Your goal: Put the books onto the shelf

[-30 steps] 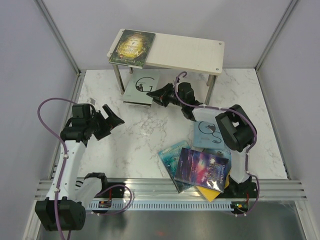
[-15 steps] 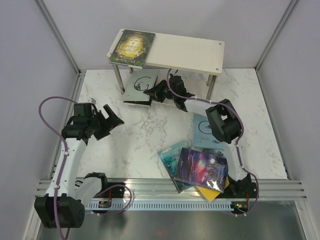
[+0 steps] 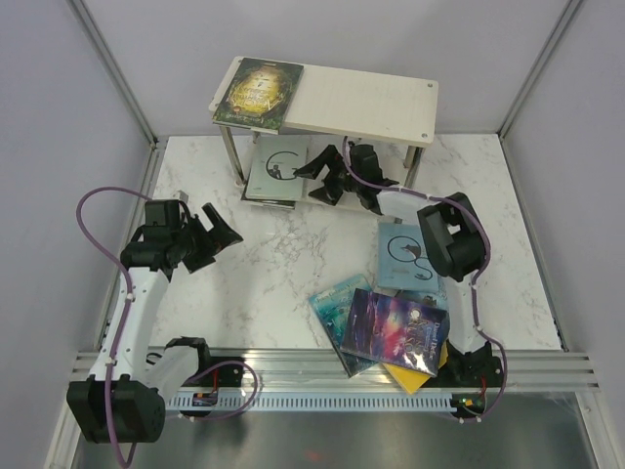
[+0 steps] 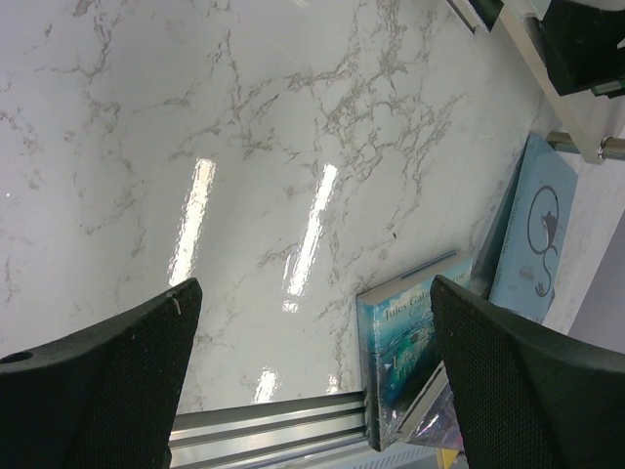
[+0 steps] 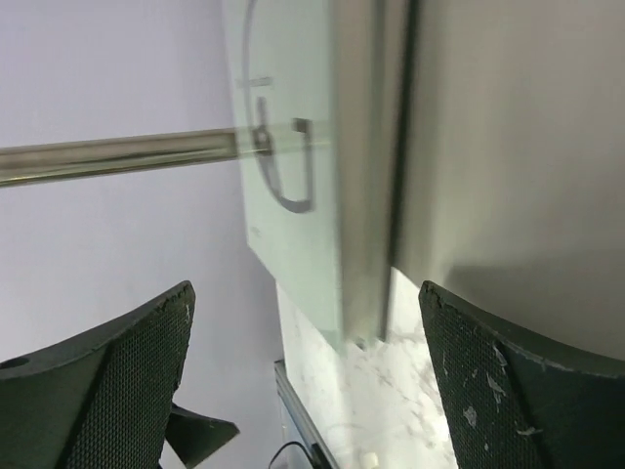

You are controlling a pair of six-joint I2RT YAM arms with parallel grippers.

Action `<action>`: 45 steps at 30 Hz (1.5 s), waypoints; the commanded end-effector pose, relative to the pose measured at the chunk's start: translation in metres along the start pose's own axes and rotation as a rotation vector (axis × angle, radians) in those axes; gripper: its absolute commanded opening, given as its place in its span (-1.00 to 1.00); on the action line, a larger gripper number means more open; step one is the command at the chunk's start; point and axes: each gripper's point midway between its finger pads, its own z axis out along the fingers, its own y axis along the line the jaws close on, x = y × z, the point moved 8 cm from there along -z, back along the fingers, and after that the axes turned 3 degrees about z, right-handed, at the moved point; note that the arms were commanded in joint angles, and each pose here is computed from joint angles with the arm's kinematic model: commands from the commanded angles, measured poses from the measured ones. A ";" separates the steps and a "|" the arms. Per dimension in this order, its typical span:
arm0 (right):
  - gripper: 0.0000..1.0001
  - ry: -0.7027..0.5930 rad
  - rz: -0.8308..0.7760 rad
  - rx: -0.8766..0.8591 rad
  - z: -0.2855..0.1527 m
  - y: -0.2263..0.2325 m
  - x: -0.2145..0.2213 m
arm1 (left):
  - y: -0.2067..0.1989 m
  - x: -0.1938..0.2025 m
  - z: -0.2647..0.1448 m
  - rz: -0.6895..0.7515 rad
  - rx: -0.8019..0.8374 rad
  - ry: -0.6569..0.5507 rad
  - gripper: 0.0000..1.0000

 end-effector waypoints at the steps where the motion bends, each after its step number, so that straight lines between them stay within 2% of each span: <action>1: 0.96 -0.034 -0.050 0.013 -0.031 0.004 -0.011 | -0.005 -0.009 -0.003 0.052 0.017 -0.027 1.00; 5: 0.96 -0.006 -0.061 0.053 -0.052 -0.007 -0.002 | -0.008 -0.010 -0.003 0.046 0.030 -0.018 0.99; 7: 0.96 -0.007 -0.084 0.044 -0.067 0.002 0.004 | -0.011 -0.010 -0.003 0.055 0.060 0.002 1.00; 8: 0.96 0.000 -0.092 0.064 -0.073 -0.007 0.009 | -0.014 -0.009 -0.004 0.071 0.091 0.015 1.00; 10: 0.96 0.004 -0.121 0.056 -0.091 0.002 0.015 | -0.025 -0.003 -0.005 0.119 0.258 0.069 0.99; 12: 0.96 0.025 -0.168 0.086 -0.110 0.000 0.024 | -0.040 0.012 -0.005 0.152 0.443 0.122 1.00; 15: 0.96 0.041 -0.274 0.099 -0.141 0.003 0.034 | -0.055 0.042 0.001 0.176 0.574 0.219 0.99; 18: 0.96 0.011 -0.378 0.146 -0.183 0.004 0.048 | -0.071 0.072 0.008 0.209 0.621 0.341 0.99; 21: 0.96 -0.019 -0.404 0.223 -0.223 -0.006 0.066 | -0.098 0.116 0.007 0.312 0.722 0.494 1.00; 23: 0.96 -0.021 -0.414 0.246 -0.242 -0.014 0.077 | -0.111 0.127 0.007 0.352 0.778 0.512 1.00; 25: 0.96 -0.006 -0.385 0.295 -0.254 -0.026 0.087 | -0.121 0.144 0.010 0.370 0.801 0.573 0.99; 34: 0.96 -0.007 -0.273 0.334 -0.294 -0.060 0.128 | -0.134 0.183 0.062 0.366 0.784 0.594 1.00; 39: 0.96 -0.035 -0.263 0.321 -0.313 -0.055 0.137 | -0.135 0.201 0.095 0.333 0.721 0.612 1.00; 44: 0.96 -0.058 -0.282 0.335 -0.325 -0.052 0.140 | -0.146 0.213 0.108 0.315 0.808 0.648 1.00; 45: 0.96 -0.052 -0.279 0.344 -0.327 -0.053 0.141 | -0.144 0.221 0.111 0.294 0.806 0.690 0.99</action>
